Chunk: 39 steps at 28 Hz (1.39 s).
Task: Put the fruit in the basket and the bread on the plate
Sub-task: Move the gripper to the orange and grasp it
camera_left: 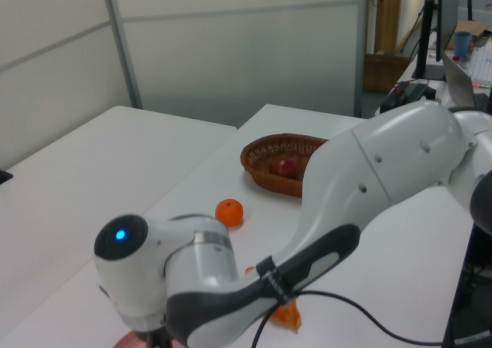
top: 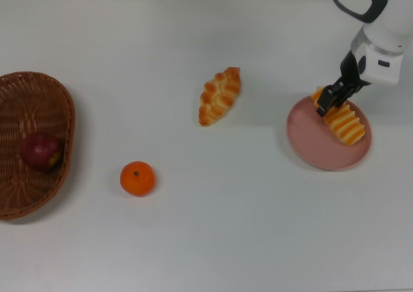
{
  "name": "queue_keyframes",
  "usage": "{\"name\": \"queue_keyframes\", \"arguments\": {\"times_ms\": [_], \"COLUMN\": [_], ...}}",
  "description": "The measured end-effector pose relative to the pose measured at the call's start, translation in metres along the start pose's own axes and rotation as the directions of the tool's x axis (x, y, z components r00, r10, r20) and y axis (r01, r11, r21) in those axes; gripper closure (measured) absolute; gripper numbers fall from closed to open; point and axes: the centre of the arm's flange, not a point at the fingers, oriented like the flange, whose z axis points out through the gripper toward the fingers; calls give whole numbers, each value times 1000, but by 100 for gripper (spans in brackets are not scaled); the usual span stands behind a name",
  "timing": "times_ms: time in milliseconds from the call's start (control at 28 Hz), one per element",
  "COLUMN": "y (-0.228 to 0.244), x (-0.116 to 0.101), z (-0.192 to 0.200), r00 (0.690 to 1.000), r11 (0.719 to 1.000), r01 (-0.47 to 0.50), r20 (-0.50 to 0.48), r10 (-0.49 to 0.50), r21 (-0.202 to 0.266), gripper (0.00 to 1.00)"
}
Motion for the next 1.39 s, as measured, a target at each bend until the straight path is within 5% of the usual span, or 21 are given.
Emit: {"name": "queue_keyframes", "arguments": {"times_ms": [286, 464, 679, 857, 1393], "y": [77, 156, 273, 339, 379], "x": [-46, -69, -106, -119, -105], "z": [-78, -89, -51, -19, 116], "r00": [982, 957, 893, 870, 864], "r11": [992, 970, 917, 880, 863], "r01": [-115, -235, -392, -470, -504], "r20": [148, 162, 210, 132, 5], "r10": [121, 241, 399, 476, 504], "r21": [-47, -59, -75, -71, -38], "gripper": [7, 0, 0, 0, 0]}}
